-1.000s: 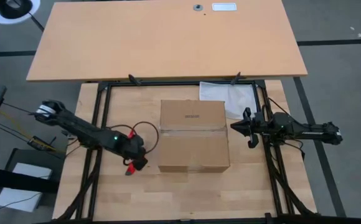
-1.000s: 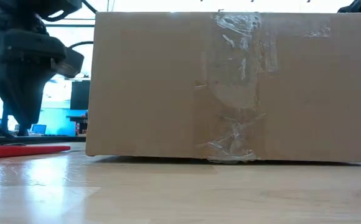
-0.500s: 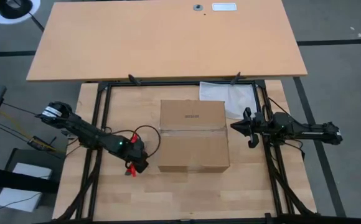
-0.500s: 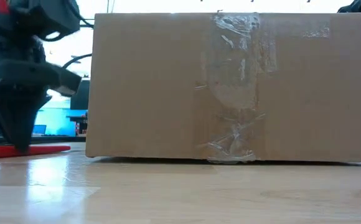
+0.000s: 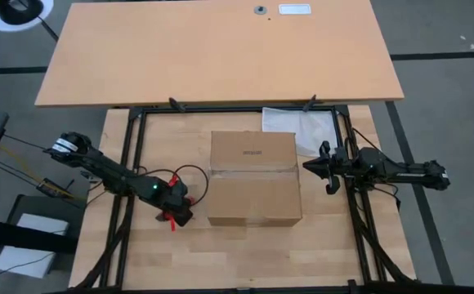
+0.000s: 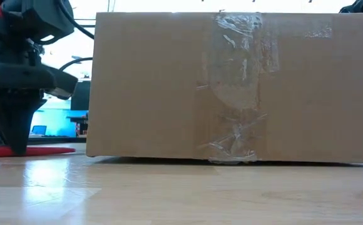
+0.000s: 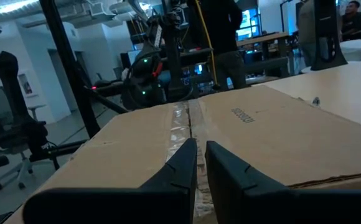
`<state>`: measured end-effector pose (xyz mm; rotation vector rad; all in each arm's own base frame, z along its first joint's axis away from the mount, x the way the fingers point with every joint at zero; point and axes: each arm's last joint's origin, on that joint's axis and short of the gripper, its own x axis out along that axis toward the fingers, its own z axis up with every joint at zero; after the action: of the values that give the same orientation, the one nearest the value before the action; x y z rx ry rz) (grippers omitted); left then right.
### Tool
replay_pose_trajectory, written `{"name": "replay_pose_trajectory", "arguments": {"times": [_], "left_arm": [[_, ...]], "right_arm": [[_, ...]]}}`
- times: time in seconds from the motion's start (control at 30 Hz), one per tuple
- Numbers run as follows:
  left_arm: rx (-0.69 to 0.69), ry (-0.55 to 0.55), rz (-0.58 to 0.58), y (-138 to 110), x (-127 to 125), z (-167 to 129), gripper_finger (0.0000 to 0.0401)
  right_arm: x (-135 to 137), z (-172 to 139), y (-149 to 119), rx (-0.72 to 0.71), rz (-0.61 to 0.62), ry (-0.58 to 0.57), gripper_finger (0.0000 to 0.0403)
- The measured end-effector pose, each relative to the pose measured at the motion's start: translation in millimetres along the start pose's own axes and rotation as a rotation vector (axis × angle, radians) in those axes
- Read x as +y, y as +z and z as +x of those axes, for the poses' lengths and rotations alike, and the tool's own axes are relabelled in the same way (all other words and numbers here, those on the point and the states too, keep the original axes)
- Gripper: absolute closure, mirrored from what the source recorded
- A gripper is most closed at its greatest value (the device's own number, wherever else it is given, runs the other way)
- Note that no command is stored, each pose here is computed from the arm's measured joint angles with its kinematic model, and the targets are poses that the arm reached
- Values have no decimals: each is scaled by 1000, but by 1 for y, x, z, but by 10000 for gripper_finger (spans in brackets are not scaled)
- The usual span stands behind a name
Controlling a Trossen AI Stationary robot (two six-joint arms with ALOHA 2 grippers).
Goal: Unpack boxes
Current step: Open the cardboard box using the red cutter
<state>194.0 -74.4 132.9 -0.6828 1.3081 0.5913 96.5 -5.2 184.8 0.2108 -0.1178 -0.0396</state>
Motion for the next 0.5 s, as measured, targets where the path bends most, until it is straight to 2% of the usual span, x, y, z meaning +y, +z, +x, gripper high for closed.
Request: {"name": "replay_pose_trajectory", "arguments": {"times": [0.13,0.33,0.5], "left_arm": [[1,-10,53,1,-3,-3,272],[-2,-28,122,4,-9,-9,272],[12,-22,128,6,-13,-14,272]], "right_arm": [[0,0,0,0,0,0,362],[0,0,0,0,0,0,362],[0,0,0,0,0,0,362]]}}
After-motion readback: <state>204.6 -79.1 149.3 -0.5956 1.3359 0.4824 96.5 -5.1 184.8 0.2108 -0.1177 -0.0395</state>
